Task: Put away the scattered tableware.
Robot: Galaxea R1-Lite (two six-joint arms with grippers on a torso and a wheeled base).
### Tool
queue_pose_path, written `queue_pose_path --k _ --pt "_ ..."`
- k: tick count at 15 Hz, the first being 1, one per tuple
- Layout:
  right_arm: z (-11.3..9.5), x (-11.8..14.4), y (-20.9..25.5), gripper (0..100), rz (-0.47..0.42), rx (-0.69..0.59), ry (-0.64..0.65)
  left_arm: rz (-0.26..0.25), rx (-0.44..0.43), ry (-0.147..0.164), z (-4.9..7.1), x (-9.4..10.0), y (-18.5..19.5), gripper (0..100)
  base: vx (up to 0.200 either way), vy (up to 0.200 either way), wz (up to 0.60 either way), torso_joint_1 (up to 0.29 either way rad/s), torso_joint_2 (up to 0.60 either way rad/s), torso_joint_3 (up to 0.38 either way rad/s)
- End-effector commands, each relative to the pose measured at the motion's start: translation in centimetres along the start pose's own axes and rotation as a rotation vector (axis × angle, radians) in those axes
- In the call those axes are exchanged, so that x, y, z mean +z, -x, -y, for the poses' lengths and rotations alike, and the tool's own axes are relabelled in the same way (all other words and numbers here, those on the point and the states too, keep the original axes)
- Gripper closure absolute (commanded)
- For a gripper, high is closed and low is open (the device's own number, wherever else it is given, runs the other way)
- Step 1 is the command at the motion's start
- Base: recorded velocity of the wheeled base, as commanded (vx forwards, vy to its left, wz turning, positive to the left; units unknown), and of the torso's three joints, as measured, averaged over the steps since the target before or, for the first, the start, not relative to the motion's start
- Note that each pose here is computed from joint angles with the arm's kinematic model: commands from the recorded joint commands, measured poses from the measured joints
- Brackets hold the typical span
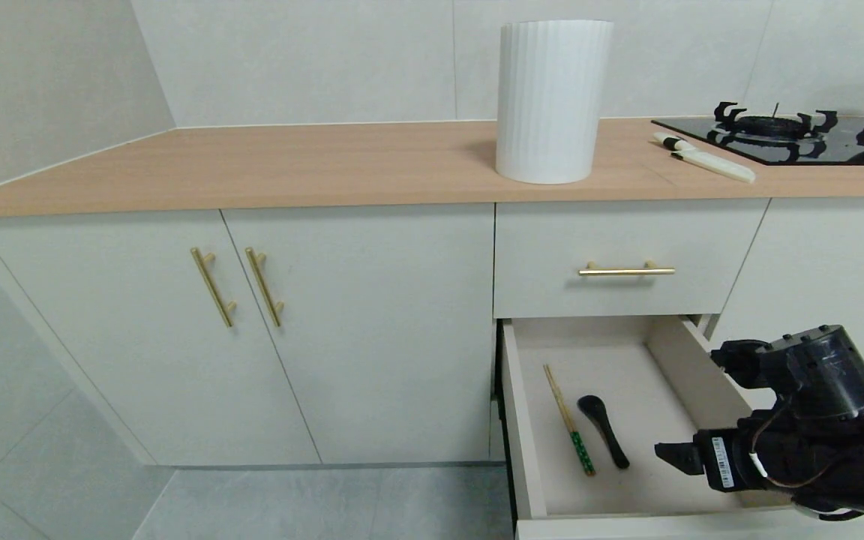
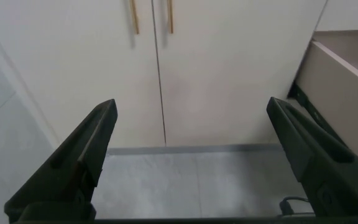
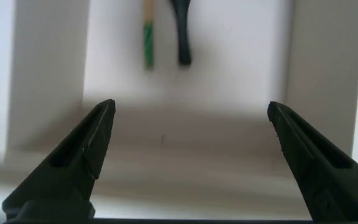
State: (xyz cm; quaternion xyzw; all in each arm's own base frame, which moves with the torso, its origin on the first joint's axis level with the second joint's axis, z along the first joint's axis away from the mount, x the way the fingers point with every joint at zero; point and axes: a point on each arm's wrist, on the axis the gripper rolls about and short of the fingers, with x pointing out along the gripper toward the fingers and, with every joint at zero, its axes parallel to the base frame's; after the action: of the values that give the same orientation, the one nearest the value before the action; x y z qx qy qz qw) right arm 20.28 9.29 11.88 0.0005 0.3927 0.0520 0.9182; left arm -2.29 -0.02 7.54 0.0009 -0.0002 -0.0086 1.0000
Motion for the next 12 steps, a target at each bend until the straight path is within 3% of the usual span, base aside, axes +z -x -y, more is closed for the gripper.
queue_pose_path --k 1,7,12 --pt "-0.1 -0.3 0.1 0 -0.004 0.006 0.017 -0.002 0.000 0.000 0.0 0.0 0.0 0 0.000 0.000 0.00 0.000 0.00 0.000" --pt "-0.7 -0.7 2.0 0 0.025 0.038 0.076 -0.002 0.000 0.000 0.0 0.0 0.0 0 0.000 0.000 0.00 0.000 0.00 0.000" --pt "-1.0 -2.9 3.0 0 -0.173 0.025 0.225 -0.002 0.000 0.000 0.0 0.0 0.0 0 0.000 0.000 0.00 0.000 0.00 0.000"
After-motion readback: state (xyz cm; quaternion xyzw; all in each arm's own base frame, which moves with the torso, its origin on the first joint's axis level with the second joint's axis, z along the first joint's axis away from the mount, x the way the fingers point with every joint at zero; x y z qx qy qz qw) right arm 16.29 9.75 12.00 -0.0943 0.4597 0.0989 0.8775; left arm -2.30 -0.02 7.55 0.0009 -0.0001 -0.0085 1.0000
